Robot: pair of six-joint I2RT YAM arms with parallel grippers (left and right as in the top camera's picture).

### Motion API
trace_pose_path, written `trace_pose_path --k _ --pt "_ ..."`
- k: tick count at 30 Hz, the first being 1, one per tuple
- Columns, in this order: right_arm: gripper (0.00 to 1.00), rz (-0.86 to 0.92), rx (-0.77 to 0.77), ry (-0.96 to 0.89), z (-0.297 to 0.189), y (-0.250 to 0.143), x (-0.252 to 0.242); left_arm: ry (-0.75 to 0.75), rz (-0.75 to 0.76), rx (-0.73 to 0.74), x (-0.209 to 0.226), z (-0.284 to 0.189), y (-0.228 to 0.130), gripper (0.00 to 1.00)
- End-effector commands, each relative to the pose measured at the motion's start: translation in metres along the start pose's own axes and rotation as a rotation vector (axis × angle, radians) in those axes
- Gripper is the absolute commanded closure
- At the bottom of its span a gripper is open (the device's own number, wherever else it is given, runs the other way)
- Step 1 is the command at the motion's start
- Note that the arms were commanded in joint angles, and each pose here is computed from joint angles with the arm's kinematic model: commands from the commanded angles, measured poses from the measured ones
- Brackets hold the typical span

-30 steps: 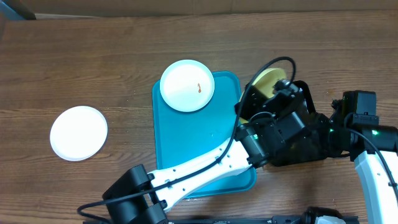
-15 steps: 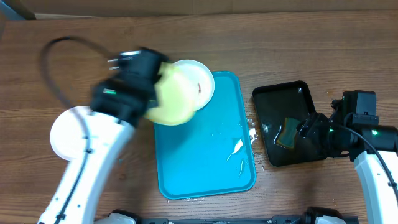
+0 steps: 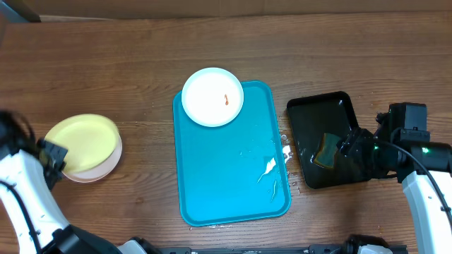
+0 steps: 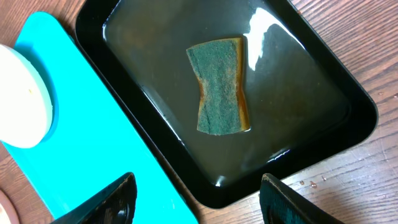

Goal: Clean dirty plates on tray and stack at the side
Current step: 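Carry the yellow plate left and stack it on the white plate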

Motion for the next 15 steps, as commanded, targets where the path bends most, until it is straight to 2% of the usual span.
trace_pose_path --k 1,2,3,4,5,10,13,15 --pt "0.35 -0.01 -0.021 0.009 -0.005 0.002 0.003 -0.047 -0.086 0.039 0.017 0.022 -0.004 0.96" --pt "0.35 -0.01 -0.021 0.009 -0.005 0.002 0.003 -0.045 -0.095 0.036 0.019 0.026 -0.004 0.89" --pt "0.35 -0.01 -0.021 0.009 -0.005 0.002 0.003 -0.045 -0.098 0.034 0.02 0.028 -0.004 0.66" --pt "0.35 -0.01 -0.021 0.009 -0.005 0.002 0.003 -0.048 -0.098 0.033 0.02 0.028 -0.003 0.53" --pt "0.35 -0.01 -0.021 0.009 -0.005 0.002 0.003 -0.059 -0.096 0.032 0.018 0.027 -0.003 0.48" --pt "0.35 -0.013 -0.022 0.009 -0.005 0.002 0.003 -0.24 -0.007 0.08 -0.001 0.01 -0.001 0.4" --pt "0.35 -0.014 -0.023 0.009 -0.005 0.003 0.003 -0.389 0.155 0.103 -0.028 -0.011 -0.004 0.36" --pt "0.35 -0.014 -0.024 0.01 -0.005 0.003 0.003 -0.436 0.289 0.1 -0.05 -0.024 -0.013 0.34"
Point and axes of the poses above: each gripper's point midway between its finger pads, its own z axis out along the fingers, its own x axis along the line the jaws close on, y = z × x, the point moved 10 cm from there along -z, back along the fingers, and after that the axes turned 1 degree about -z, right-handed, at the moved point
